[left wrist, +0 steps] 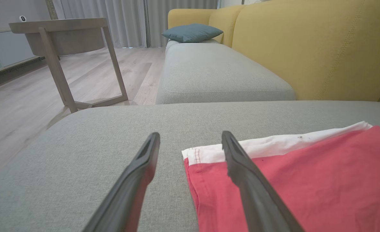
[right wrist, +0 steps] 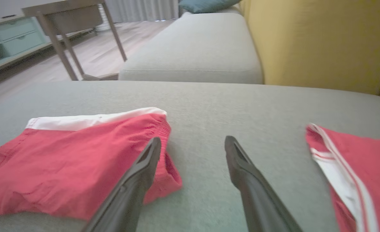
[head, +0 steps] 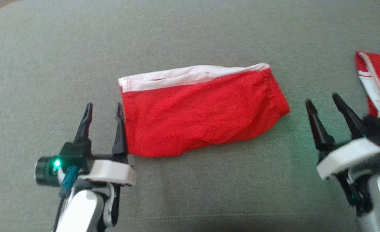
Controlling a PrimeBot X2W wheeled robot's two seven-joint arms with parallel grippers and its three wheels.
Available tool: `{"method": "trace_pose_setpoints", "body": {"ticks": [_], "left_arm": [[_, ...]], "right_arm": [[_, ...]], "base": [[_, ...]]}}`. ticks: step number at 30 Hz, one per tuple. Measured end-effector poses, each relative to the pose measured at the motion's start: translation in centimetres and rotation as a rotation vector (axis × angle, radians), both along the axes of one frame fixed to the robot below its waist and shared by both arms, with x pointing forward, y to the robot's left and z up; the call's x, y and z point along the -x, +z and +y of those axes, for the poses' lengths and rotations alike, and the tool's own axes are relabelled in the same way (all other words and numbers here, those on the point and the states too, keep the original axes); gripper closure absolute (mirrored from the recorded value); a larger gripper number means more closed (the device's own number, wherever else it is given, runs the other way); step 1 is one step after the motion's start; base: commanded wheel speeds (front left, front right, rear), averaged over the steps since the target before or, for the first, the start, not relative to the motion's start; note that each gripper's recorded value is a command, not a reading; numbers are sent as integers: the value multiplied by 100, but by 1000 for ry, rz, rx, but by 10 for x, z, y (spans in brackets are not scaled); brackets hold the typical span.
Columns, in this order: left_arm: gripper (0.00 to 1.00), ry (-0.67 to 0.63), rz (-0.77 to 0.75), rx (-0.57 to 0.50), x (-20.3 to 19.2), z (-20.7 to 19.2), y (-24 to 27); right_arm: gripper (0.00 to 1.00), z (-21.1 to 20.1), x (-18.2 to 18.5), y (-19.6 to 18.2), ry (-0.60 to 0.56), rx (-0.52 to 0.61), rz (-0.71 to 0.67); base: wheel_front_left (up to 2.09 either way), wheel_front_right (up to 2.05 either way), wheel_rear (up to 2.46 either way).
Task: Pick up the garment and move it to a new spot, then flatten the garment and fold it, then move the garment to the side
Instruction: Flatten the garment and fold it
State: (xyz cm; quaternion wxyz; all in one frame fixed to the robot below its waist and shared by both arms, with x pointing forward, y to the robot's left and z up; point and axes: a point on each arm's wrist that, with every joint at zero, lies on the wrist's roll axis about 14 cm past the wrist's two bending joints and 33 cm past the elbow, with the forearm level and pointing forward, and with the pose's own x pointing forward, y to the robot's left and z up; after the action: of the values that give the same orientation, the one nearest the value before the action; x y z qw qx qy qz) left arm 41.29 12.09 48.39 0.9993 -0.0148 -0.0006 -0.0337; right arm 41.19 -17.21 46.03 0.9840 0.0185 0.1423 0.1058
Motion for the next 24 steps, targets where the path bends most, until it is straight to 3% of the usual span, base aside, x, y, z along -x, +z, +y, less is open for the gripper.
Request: {"method": "trace_pose_setpoints", "body": {"ticks": [6, 13, 20, 22, 24], "left_arm": [[0, 15, 17, 9, -8, 2, -8], [0, 46, 53, 3, -11, 11, -23], [0, 46, 61, 0, -14, 11, -27], [0, 42, 61, -6, -15, 10, -28], [0, 39, 62, -7, -16, 9, -29]], "right_arm": [[0, 42, -31, -32, 175, 15, 141], [0, 42, -37, -87, 208, 44, 379], [3, 51, -35, -100, 256, 28, 502], [100, 51, -35, -101, 265, 23, 537], [100, 50, -34, -103, 273, 24, 572]], "base": [[0, 0, 0], [0, 0, 0], [0, 0, 0], [0, 0, 0], [0, 0, 0]]}}
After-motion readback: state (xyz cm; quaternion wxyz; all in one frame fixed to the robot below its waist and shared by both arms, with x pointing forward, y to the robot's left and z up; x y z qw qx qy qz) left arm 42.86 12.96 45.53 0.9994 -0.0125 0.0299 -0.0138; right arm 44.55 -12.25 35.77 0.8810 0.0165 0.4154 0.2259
